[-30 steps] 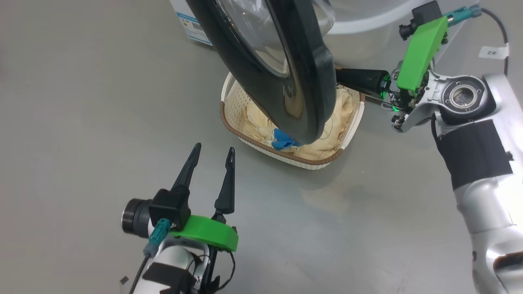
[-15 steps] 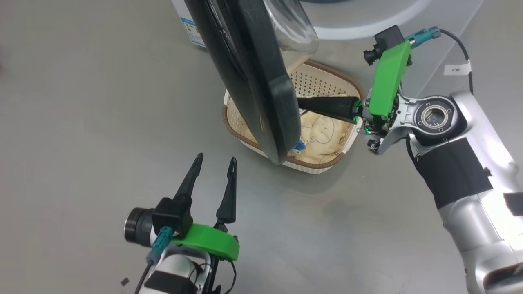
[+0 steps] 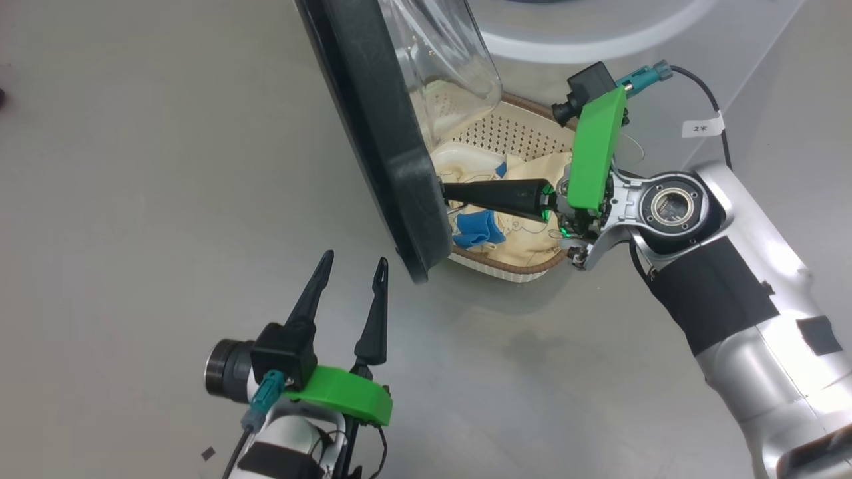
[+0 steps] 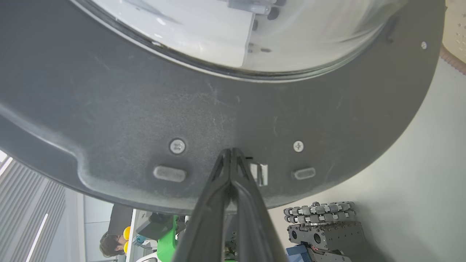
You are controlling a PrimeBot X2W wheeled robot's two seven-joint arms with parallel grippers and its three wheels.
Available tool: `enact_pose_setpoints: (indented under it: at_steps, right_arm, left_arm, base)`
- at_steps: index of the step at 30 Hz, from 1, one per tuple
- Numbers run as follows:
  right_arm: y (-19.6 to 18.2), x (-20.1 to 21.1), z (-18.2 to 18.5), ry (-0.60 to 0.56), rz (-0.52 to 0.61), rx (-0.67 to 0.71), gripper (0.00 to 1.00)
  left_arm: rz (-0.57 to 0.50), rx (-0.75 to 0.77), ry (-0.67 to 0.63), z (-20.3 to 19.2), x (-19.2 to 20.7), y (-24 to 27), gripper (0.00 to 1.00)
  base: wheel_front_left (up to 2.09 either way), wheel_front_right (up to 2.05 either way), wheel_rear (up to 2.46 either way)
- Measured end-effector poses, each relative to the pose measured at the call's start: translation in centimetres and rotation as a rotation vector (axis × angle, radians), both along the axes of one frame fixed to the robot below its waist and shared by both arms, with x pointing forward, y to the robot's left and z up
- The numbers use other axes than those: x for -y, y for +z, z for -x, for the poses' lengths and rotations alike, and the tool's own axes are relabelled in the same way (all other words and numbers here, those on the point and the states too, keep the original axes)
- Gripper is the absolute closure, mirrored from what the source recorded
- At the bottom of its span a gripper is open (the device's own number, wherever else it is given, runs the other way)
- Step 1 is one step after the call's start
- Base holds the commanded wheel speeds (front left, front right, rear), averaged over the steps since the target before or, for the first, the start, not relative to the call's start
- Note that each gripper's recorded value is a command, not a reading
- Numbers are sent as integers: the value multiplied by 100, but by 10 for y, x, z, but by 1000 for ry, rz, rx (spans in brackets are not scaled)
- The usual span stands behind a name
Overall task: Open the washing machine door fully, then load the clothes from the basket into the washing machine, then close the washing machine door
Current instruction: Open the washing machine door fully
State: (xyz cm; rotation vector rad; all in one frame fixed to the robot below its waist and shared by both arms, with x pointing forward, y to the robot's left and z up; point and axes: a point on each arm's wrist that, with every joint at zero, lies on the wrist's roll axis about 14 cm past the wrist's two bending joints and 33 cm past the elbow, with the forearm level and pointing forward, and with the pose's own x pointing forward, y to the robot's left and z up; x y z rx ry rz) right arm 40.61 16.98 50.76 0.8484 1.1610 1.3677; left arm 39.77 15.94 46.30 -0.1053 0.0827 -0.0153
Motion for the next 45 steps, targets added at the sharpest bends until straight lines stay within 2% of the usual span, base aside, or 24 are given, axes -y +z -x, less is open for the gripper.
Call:
enact_pose_setpoints:
  at_steps: [11,20,24,29,38,45]
  right_arm:
    - [-1,-2,3,-3,1,-7,100]
    - [6,15,-17,-122,0,28,100]
    - [15,42,-30,-250,30,186,100]
    - [10,77,-26,-377,89,329,100]
    - [17,147,-28,-629,206,732,100]
    - [7,197,-19,-806,292,942,100]
  left_arm:
    - [1,3,-2,0,1,1,0]
    - [8,24,-18,-4,6,7,0]
    - [-10,51,-34,-6,9,15,0]
    - [-12,67,-42,-4,10,19,0]
    - [-26,107,-45,0,9,30,0]
    - [-22,113,-52,6,11,31,0]
  base:
    - [0,0,0]
    - [0,0,0]
    - [0,0,0]
    - [0,0,0]
    - [0,0,0]
    - [0,0,0]
